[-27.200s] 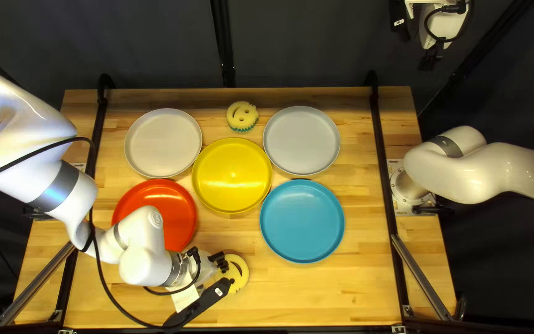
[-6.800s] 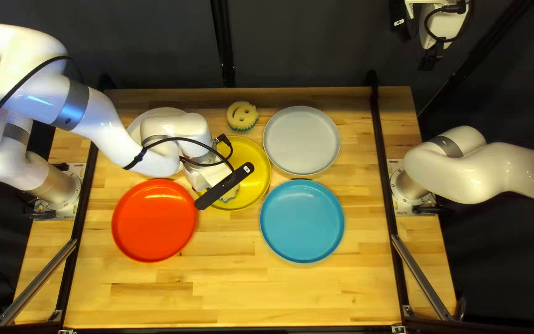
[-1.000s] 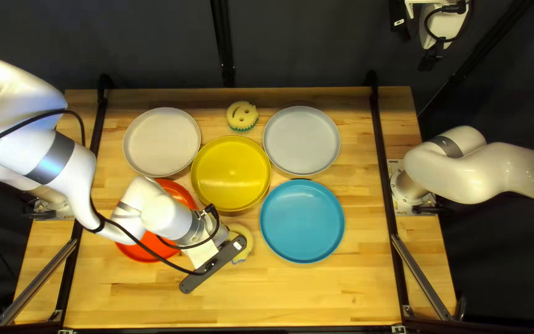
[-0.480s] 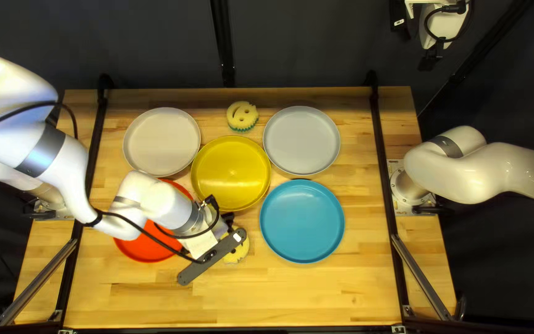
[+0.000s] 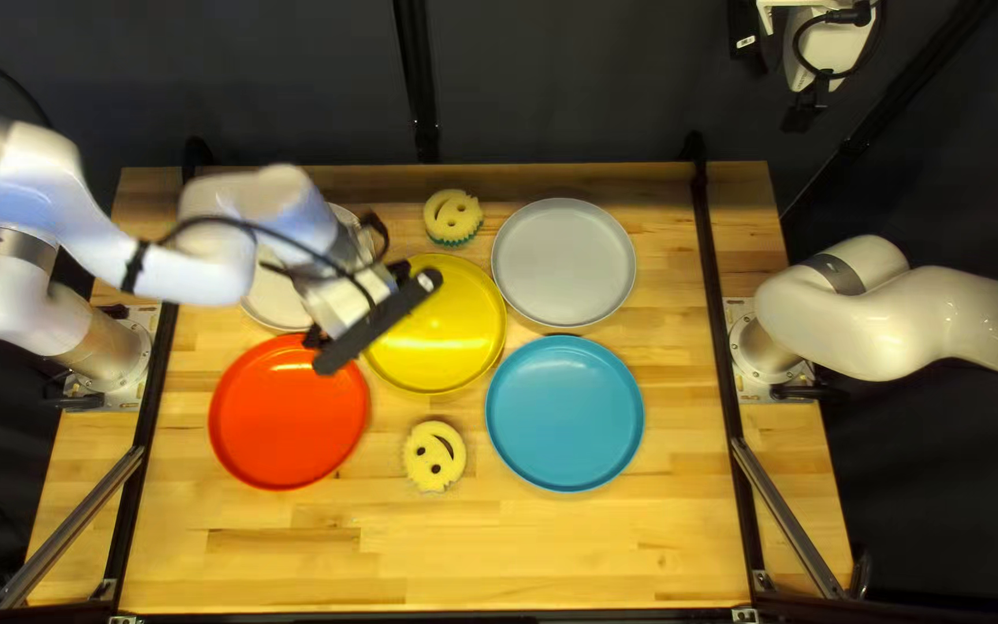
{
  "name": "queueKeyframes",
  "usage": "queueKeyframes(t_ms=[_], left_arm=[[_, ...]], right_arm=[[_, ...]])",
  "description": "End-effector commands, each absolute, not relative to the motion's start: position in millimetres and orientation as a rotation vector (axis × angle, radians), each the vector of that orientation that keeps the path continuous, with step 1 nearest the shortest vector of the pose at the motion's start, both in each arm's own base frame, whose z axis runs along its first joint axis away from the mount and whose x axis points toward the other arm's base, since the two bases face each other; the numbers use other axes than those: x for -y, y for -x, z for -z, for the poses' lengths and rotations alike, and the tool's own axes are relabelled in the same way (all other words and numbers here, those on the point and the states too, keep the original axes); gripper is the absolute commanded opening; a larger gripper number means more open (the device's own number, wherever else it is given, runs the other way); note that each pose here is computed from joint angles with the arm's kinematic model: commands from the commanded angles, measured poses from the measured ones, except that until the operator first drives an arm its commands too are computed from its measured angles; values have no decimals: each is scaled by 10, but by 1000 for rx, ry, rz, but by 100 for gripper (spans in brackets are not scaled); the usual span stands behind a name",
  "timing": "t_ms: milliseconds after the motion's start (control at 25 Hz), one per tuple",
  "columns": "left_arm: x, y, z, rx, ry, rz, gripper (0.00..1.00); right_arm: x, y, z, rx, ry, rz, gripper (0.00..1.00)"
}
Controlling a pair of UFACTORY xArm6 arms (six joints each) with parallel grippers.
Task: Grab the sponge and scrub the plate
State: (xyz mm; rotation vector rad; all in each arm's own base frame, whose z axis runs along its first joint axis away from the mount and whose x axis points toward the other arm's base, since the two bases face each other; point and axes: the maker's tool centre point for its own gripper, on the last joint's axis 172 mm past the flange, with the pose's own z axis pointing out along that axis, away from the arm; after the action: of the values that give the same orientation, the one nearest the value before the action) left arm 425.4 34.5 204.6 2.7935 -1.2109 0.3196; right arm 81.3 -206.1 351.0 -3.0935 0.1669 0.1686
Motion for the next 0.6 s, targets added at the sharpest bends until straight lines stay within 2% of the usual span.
queueKeyframes(t_ms=[40,600], left_arm=[[-816,-3961,-2426,1149,-2810,-297,100],[-1834,-2797,-3518,823,-3018,-218,100]], right_arm=[[2061,-813,-3509,-167,3093,-169,100],[2061,-813,-3509,-167,3093,-169,100]])
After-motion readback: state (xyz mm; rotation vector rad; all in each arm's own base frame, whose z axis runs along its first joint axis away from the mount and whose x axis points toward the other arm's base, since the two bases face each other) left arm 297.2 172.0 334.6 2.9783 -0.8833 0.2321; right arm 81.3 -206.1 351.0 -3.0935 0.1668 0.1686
